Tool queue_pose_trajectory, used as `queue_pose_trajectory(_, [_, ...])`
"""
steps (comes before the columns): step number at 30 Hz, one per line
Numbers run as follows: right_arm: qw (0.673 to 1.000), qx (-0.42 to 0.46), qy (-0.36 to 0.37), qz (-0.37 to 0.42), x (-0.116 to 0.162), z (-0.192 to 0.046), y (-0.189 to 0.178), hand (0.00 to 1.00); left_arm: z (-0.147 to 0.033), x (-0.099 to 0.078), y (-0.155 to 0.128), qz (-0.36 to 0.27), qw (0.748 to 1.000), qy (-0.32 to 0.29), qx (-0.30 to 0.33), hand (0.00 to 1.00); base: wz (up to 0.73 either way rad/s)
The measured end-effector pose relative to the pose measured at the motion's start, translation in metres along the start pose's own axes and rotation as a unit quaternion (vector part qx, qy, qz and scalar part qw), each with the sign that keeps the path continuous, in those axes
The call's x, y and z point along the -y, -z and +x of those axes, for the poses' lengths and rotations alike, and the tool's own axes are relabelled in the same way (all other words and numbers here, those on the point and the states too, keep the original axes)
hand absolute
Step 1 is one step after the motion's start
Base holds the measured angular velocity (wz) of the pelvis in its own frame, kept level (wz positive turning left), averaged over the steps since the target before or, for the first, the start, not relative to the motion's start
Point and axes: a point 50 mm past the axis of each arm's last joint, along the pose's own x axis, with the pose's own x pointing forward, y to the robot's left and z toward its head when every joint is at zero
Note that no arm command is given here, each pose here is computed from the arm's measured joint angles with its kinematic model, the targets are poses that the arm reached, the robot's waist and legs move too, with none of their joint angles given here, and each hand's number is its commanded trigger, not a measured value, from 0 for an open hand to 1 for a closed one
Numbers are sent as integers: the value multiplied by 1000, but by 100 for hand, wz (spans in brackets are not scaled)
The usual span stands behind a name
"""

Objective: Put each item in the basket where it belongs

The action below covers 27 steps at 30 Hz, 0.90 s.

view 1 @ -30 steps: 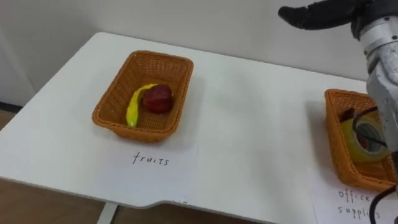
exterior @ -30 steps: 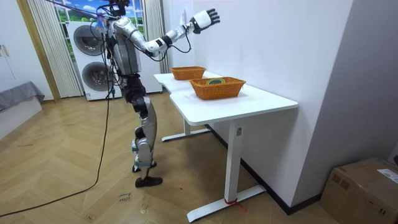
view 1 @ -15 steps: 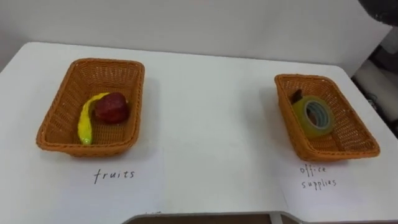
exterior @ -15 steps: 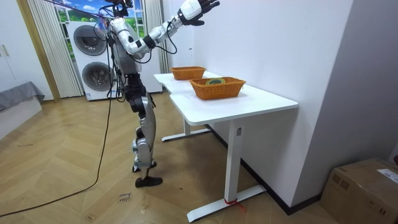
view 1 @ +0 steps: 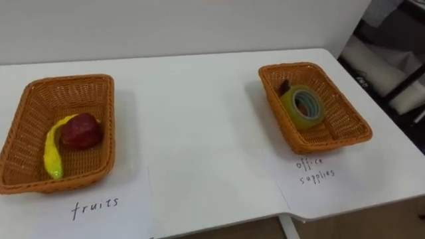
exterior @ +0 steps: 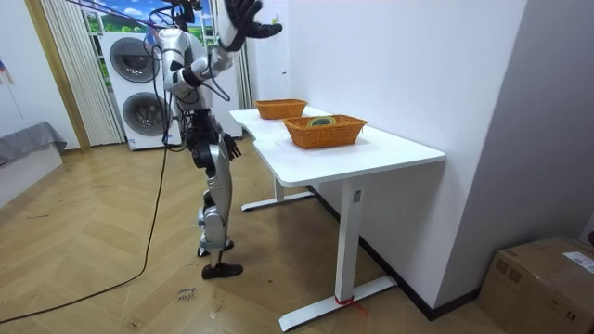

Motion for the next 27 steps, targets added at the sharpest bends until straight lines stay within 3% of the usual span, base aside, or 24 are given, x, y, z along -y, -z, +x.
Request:
queue_pose_trajectory(7, [990, -88, 109, 17, 42, -4, 31, 0, 0, -2, 6, -13, 1000, -2, -13, 0, 1])
queue_pose_trajectory(12, [955, -190, 219, 58, 75, -15, 67, 0, 0, 1, 2, -21, 1000, 1, -10, 0, 0])
queue_pose_trajectory(20, [865, -368, 336, 57, 117, -73, 138, 0, 0, 0, -1, -39, 999, -1, -5, 0, -2])
queue_pose_trajectory(27, [792, -460, 402, -20, 161, -136, 176, 0, -1, 3, -11, -49, 999, 9, 13, 0, 1])
